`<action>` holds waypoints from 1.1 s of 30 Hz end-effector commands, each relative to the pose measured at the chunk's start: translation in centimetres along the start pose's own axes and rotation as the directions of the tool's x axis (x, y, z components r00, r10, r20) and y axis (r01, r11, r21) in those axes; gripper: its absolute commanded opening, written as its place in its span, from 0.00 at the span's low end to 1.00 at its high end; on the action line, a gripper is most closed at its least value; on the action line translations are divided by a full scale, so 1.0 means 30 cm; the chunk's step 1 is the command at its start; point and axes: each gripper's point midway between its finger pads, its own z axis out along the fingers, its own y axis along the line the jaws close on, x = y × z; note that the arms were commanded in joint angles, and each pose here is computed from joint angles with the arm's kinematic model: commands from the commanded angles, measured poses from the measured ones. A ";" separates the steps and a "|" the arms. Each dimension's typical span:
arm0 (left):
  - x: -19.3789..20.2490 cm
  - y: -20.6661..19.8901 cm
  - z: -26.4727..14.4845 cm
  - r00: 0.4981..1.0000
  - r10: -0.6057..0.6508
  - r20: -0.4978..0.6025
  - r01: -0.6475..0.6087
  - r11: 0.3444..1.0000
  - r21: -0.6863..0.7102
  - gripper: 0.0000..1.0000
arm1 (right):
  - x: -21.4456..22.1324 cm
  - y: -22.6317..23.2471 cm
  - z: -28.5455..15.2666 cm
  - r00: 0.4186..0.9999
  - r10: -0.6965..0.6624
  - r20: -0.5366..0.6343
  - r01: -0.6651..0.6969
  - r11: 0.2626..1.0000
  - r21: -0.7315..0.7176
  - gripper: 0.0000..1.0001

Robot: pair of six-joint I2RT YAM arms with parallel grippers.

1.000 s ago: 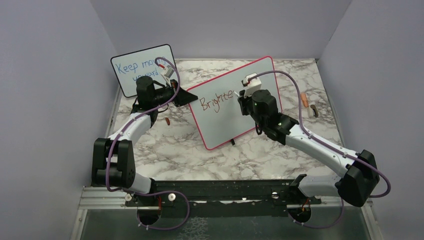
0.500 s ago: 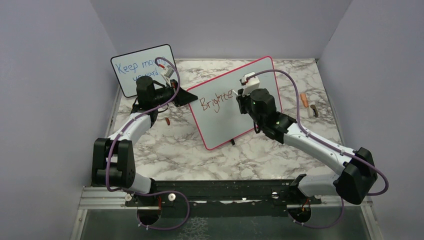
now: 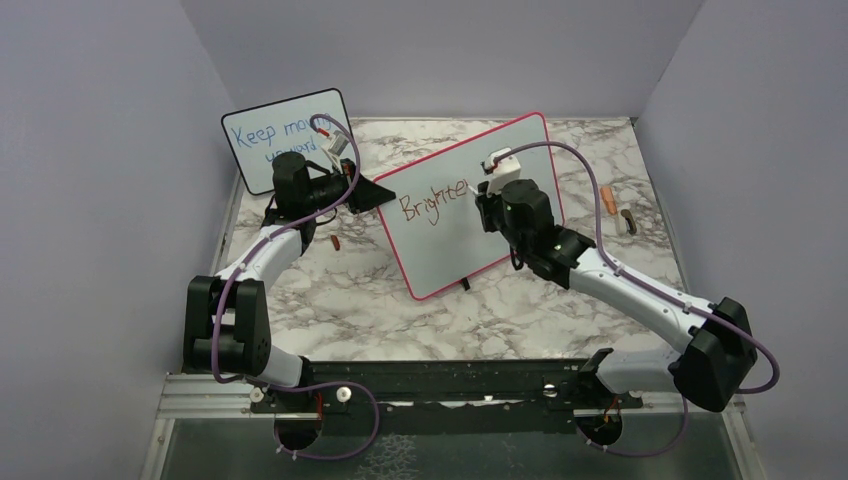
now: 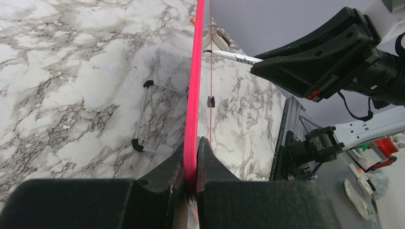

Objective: Write a sentence on the whiteboard

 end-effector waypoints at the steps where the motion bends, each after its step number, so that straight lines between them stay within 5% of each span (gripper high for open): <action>1: 0.103 0.070 0.016 0.997 -0.049 -0.066 0.045 0.997 -0.056 0.00 | 0.084 -0.019 -0.023 0.997 -0.005 -0.075 0.006 1.000 0.013 0.01; 33: 0.103 0.068 0.016 0.997 -0.047 -0.068 0.043 0.998 -0.054 0.00 | -0.033 -0.011 0.017 0.998 0.036 0.049 -0.036 0.999 0.016 0.01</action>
